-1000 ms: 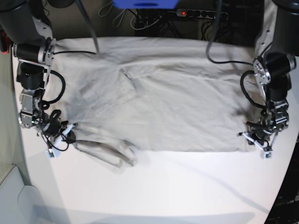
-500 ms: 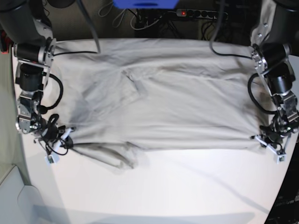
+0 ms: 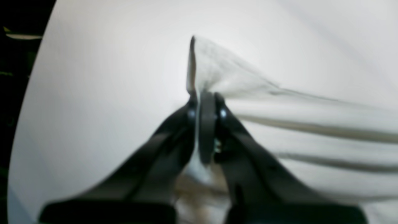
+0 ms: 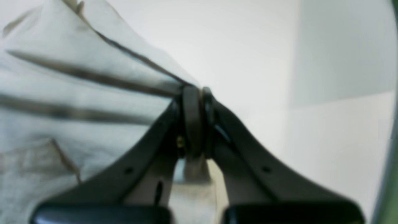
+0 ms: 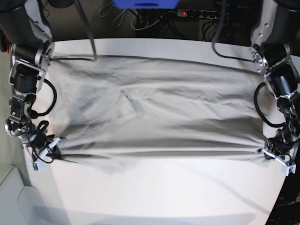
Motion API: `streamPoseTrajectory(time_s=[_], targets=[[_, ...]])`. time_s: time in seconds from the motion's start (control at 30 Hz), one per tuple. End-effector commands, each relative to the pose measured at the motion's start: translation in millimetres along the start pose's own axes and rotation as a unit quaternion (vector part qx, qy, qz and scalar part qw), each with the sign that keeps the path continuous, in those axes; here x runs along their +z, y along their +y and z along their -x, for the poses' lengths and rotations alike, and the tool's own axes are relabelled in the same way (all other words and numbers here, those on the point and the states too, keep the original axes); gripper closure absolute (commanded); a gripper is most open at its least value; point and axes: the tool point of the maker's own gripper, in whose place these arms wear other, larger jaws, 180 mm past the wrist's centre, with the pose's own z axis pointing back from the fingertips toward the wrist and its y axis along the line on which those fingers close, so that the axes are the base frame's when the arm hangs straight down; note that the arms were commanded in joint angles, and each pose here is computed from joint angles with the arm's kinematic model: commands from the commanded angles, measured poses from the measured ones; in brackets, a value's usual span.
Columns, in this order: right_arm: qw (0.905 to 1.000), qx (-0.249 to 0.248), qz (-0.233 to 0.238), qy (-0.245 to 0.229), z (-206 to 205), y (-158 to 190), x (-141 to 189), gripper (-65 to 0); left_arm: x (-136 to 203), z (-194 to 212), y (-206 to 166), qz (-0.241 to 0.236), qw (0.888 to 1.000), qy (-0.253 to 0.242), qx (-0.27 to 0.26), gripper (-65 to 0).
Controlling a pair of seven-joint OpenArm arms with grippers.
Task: Layout the t-shirt on the table in an organized manner, then fold the t-shirt properly
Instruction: 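Lift the hem with both grippers and fold it over toward the collar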
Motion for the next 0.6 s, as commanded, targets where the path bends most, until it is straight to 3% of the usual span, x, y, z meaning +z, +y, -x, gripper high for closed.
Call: streamPoseTrajectory(time_s=[0.0,0.17,0.4,0.57], targets=[[0.9982,0.010,0.033,-0.049,-33.1,-25.8,17.3,0.0,13.4,-28.6,15.7,-0.017,0.999,-0.039,0.005,0.0],[0.9929,0.063,0.051,-0.087,-45.7,-13.8,45.2,0.0,27.3,-19.2,16.3,-0.005,0.999,-0.048,0.025,0.0],[0.9924,0.089,0.047,-0.070,-8.5,8.9,65.7,0.0,43.1,8.2,5.2,0.030,0.997,-0.062,0.045,0.0],[0.9914,0.101,0.043,-0.072,0.6,24.6,76.0,0.0,59.7,3.3,-6.2,0.063,0.992,-0.092,0.057,0.0]])
